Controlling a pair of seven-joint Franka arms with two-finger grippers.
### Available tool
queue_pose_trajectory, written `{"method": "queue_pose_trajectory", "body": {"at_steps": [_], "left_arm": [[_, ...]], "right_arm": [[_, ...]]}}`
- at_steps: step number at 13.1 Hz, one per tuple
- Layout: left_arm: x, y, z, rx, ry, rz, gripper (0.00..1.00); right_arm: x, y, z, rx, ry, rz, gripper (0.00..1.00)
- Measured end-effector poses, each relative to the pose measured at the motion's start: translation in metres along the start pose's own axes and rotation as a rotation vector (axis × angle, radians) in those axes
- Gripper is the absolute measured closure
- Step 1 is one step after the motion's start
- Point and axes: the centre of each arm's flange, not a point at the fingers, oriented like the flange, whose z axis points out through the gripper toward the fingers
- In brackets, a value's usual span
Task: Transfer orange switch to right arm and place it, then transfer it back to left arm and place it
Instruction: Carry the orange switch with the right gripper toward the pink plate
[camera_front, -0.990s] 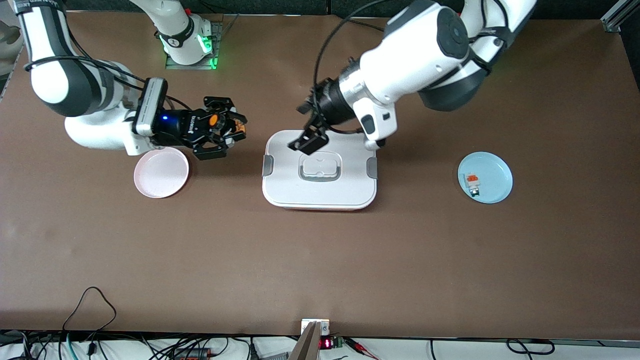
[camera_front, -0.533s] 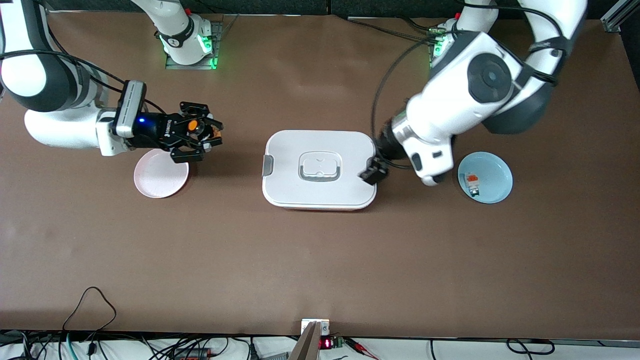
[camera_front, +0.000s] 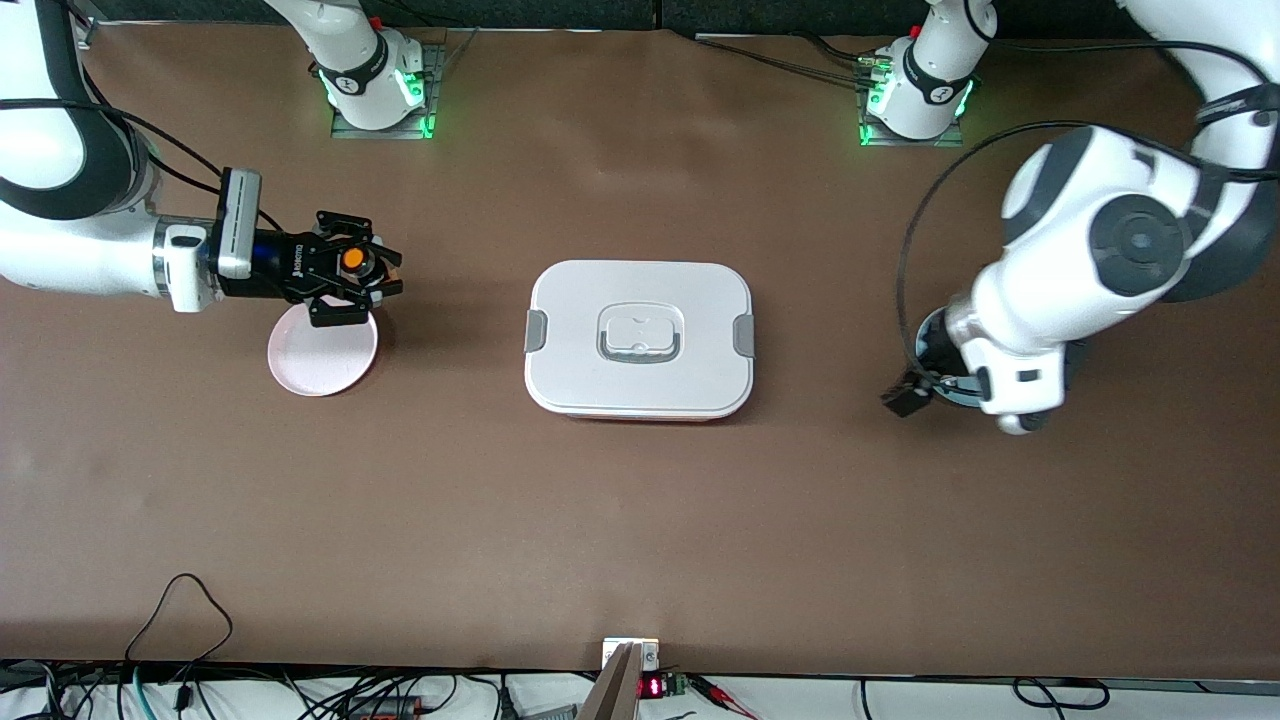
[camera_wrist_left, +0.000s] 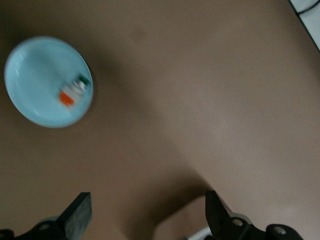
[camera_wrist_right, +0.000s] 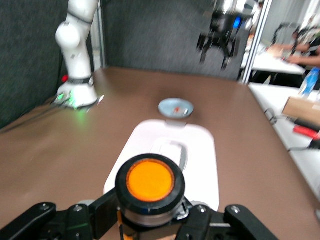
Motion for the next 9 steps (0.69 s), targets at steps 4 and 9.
{"method": "queue_pose_trajectory", "body": {"at_steps": [4,9], "left_arm": [[0.046,-0.037,-0.008,0.016,0.034,0.105,0.0],[0.09,-0.075,-0.009,0.073,0.069,0.299,0.0]], "right_arm": [[-0.027,-0.011,-0.023,0.073,-0.182,0.001,0.61],[-0.061,-0.017,-0.046,0.075,-0.388,0.043,0.61]]}}
